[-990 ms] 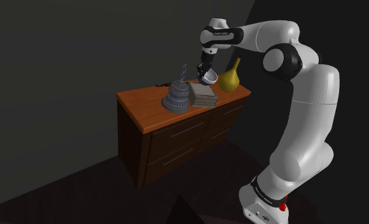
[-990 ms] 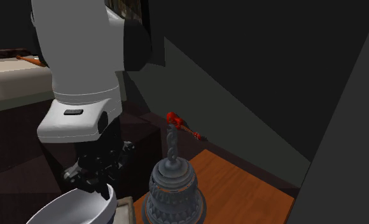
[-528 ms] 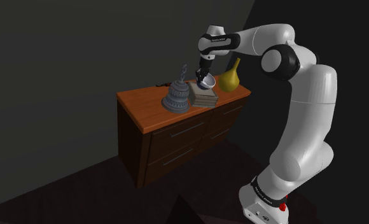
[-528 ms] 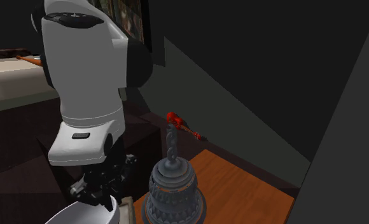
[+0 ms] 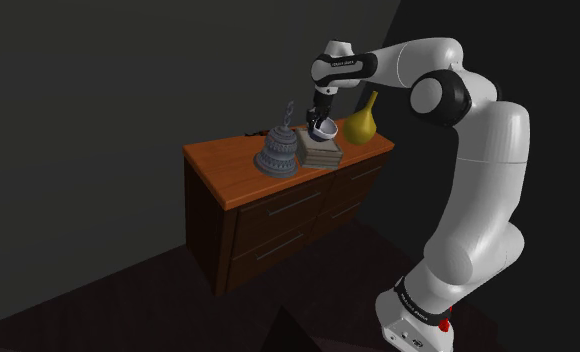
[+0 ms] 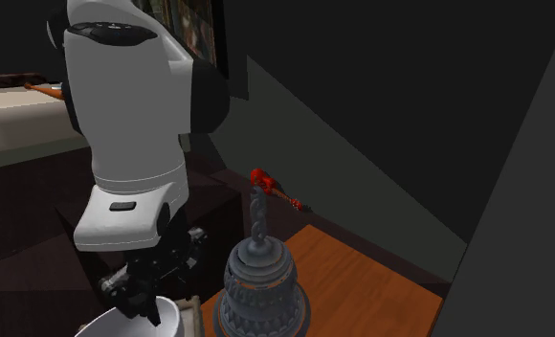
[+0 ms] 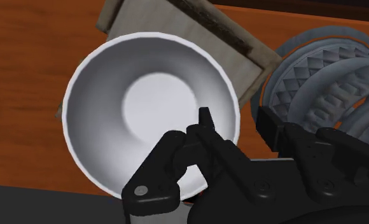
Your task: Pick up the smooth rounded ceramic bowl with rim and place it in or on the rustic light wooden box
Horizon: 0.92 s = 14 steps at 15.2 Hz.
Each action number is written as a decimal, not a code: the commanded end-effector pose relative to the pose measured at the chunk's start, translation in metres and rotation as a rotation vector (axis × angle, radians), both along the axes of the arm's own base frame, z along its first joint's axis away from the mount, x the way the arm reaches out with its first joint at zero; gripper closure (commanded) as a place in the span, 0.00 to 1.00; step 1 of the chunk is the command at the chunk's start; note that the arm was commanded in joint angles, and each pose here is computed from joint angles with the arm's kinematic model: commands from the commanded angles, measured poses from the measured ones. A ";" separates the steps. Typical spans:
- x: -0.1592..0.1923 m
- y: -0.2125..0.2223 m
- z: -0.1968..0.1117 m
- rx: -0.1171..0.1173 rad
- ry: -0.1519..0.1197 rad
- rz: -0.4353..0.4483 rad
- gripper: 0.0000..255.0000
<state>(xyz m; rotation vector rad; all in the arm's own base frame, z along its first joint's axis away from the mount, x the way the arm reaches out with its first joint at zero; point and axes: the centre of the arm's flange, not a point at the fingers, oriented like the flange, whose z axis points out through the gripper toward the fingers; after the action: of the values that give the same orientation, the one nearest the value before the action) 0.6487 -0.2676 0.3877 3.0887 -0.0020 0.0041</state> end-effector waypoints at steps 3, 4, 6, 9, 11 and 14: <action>0.000 0.000 0.000 0.000 0.000 0.000 0.00; 0.000 0.000 0.000 0.000 0.000 0.000 0.00; 0.000 0.001 0.013 0.000 0.000 0.000 0.00; 0.000 0.003 0.050 0.000 0.000 0.000 0.00; 0.000 0.003 0.050 0.000 0.000 0.000 0.00; 0.000 0.003 0.050 0.000 0.000 0.000 0.00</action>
<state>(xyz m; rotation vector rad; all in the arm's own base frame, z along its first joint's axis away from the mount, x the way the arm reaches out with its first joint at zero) 0.6485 -0.2650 0.4376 3.0884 -0.0020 0.0050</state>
